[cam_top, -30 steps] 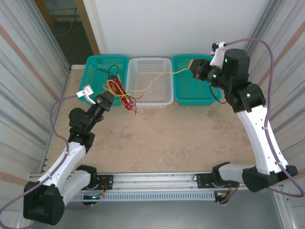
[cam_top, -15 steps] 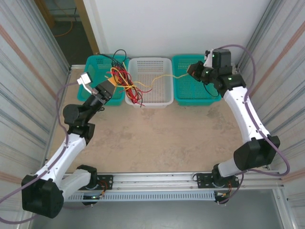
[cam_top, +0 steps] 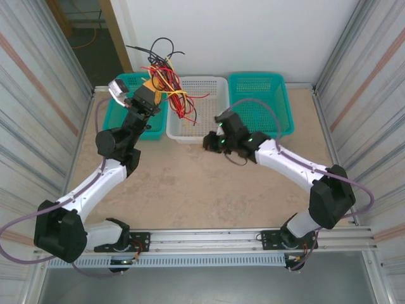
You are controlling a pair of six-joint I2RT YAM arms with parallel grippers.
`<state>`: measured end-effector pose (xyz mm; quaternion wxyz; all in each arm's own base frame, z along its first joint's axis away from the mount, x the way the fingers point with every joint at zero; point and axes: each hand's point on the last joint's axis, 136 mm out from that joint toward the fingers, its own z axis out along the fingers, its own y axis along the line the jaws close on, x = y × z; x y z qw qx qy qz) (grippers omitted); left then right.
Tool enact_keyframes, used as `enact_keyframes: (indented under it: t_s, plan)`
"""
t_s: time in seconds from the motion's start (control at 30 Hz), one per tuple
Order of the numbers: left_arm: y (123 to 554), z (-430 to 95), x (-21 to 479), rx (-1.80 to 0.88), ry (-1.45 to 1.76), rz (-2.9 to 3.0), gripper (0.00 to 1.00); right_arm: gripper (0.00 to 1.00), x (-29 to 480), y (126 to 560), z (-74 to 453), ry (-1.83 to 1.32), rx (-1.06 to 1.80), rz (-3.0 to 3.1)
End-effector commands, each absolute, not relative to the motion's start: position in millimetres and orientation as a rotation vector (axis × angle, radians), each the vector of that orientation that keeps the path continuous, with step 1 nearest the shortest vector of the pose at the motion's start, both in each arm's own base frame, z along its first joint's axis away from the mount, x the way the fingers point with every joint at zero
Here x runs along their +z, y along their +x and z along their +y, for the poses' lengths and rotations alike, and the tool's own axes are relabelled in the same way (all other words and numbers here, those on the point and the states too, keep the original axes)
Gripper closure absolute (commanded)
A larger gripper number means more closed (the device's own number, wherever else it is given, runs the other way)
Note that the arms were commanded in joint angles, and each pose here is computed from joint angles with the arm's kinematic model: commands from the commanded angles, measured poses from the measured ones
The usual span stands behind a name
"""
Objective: Untangle the cables
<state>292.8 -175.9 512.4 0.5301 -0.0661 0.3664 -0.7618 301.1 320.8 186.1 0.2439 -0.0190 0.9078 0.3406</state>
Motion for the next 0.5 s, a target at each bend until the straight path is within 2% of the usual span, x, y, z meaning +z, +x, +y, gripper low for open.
enact_keyframes:
  t_s: [0.0,0.1,0.2,0.37,0.47]
  plan:
    - [270.0,-139.3,553.2,-1.626,-0.155,0.678,1.0,1.0,164.1,260.3,361.8,-0.19,0.923,2.485]
    - [285.4,-141.3,540.8,-1.325,-0.171,0.808,1.0,1.0,174.7,204.1,404.3,-0.481,0.939,2.445]
    - [307.5,-130.0,525.2,-1.125,-0.235,0.859,1.0,1.0,202.6,159.2,422.4,-0.734,0.894,2.35]
    - [341.5,-94.4,478.9,-0.748,-0.413,0.981,1.0,1.0,250.1,120.1,410.6,-0.879,0.861,2.222]
    - [346.6,-78.6,457.0,-0.606,-0.462,1.023,1.0,1.0,278.3,107.9,393.8,-0.898,0.858,2.149]
